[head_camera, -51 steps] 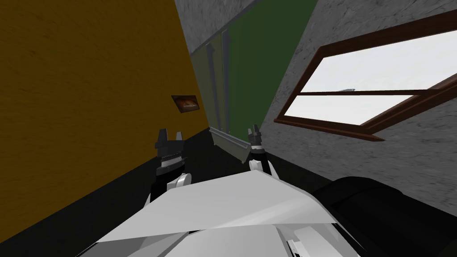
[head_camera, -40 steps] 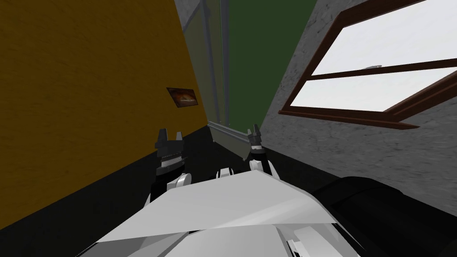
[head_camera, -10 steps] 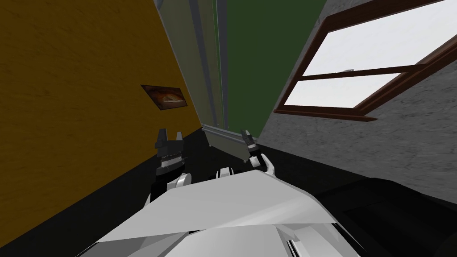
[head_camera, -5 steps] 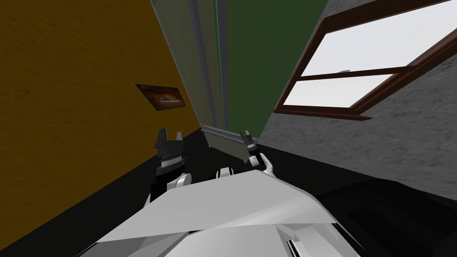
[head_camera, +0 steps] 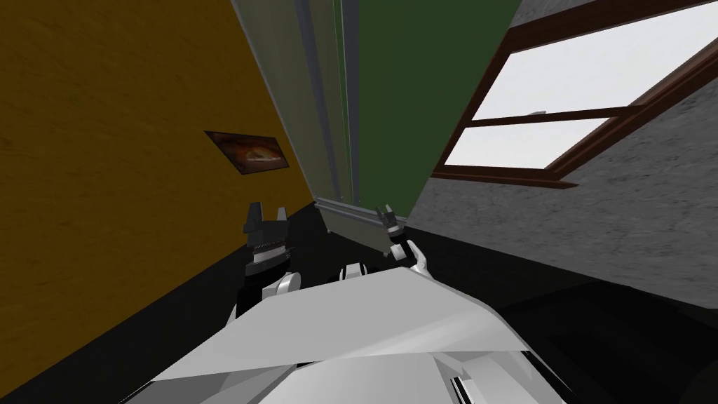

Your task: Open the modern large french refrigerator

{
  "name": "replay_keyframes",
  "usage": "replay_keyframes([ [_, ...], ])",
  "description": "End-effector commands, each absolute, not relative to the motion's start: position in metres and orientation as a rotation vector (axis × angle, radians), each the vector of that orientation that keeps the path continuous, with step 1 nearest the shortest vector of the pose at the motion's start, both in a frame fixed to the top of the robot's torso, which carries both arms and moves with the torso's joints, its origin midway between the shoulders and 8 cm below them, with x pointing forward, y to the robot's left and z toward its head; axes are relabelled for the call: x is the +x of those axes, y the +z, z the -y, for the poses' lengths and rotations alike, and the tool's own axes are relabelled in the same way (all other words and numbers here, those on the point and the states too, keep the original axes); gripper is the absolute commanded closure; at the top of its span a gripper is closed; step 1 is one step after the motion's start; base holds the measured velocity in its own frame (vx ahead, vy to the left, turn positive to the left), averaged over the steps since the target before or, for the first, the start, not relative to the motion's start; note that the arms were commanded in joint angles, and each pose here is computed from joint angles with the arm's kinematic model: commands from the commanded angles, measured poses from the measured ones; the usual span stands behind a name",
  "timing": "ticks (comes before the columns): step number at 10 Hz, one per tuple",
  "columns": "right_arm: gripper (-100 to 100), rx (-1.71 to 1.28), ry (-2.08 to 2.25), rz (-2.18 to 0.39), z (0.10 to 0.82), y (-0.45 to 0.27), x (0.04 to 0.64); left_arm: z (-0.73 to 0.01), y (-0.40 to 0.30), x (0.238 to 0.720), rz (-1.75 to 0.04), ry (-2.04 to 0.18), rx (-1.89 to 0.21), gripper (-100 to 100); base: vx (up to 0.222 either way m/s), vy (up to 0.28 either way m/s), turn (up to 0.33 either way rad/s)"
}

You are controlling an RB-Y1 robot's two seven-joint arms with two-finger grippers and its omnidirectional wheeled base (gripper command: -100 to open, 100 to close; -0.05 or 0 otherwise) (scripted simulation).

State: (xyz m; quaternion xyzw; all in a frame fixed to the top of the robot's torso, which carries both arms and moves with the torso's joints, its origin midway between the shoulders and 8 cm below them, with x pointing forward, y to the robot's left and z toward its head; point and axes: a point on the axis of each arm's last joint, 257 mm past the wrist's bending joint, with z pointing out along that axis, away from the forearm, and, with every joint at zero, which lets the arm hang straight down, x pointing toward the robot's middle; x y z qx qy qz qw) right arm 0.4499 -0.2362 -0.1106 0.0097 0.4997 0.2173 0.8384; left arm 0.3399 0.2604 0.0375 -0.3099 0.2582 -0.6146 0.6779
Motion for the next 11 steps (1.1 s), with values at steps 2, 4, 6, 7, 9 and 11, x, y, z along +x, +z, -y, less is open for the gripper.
replay_keyframes([
  [2,-100,-0.031,0.376,-1.060,0.236,-0.118,0.456,-0.260,0.037,0.340,-0.580,-1.381,-0.696,0,0.033,0.028,-0.020],
  [4,-100,-0.064,0.323,-1.064,0.236,-0.125,0.462,-0.260,0.037,0.340,-0.580,-1.381,-0.696,0,0.044,0.049,-0.081],
  [6,-100,-0.091,0.278,-1.069,0.235,-0.132,0.469,-0.260,0.037,0.340,-0.580,-1.381,-0.696,0,0.028,0.026,-0.033],
  [7,-100,-0.106,0.253,-1.067,0.235,-0.132,0.469,-0.260,0.037,0.340,-0.580,-1.381,-0.696,0,0.045,0.039,-0.075],
  [9,-100,-0.133,0.208,-1.072,0.235,-0.140,0.475,-0.260,0.037,0.340,-0.580,-1.381,-0.696,0,0.031,0.033,-0.047],
  [11,-100,-0.158,0.166,-1.067,0.235,-0.140,0.475,-0.260,0.037,0.340,-0.580,-1.381,-0.696,0,0.028,0.032,-0.027],
])
